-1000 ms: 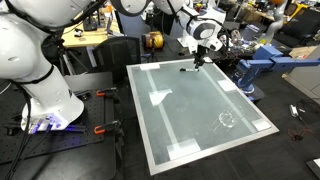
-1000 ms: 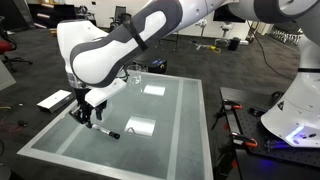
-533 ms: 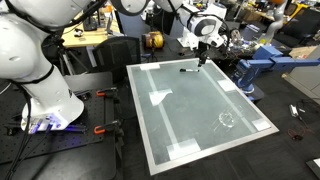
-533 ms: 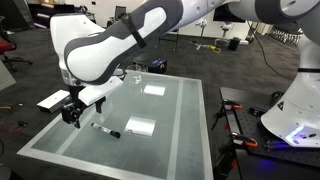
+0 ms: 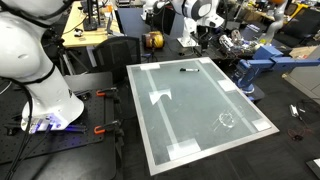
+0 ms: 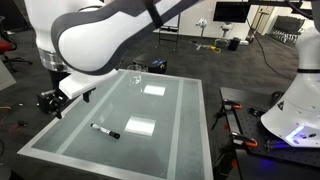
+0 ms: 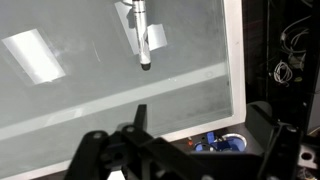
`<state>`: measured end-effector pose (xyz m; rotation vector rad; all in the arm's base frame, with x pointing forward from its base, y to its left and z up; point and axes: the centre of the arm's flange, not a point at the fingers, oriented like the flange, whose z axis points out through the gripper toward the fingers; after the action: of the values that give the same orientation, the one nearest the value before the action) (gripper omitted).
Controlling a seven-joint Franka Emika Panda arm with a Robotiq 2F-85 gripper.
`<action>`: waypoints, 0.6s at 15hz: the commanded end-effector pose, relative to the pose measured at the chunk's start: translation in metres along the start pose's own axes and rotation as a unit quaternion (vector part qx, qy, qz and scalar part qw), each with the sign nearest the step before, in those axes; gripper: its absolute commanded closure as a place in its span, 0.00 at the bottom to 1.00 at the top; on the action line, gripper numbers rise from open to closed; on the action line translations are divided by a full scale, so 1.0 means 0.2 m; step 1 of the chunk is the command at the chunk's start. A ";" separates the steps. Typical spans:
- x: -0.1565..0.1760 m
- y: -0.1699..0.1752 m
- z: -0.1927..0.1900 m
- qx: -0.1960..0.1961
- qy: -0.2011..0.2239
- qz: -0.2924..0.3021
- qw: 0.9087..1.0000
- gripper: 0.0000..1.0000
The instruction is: Move the black marker to the left
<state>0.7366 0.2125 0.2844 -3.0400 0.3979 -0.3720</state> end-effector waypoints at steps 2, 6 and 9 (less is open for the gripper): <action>-0.20 0.07 -0.26 -0.027 0.032 0.024 0.999 0.00; -0.12 0.02 -0.23 -0.030 0.025 0.025 0.999 0.00; -0.15 0.05 -0.26 -0.035 0.022 0.032 0.999 0.00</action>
<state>0.6926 0.2100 0.3271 -3.0815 0.5189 -0.4318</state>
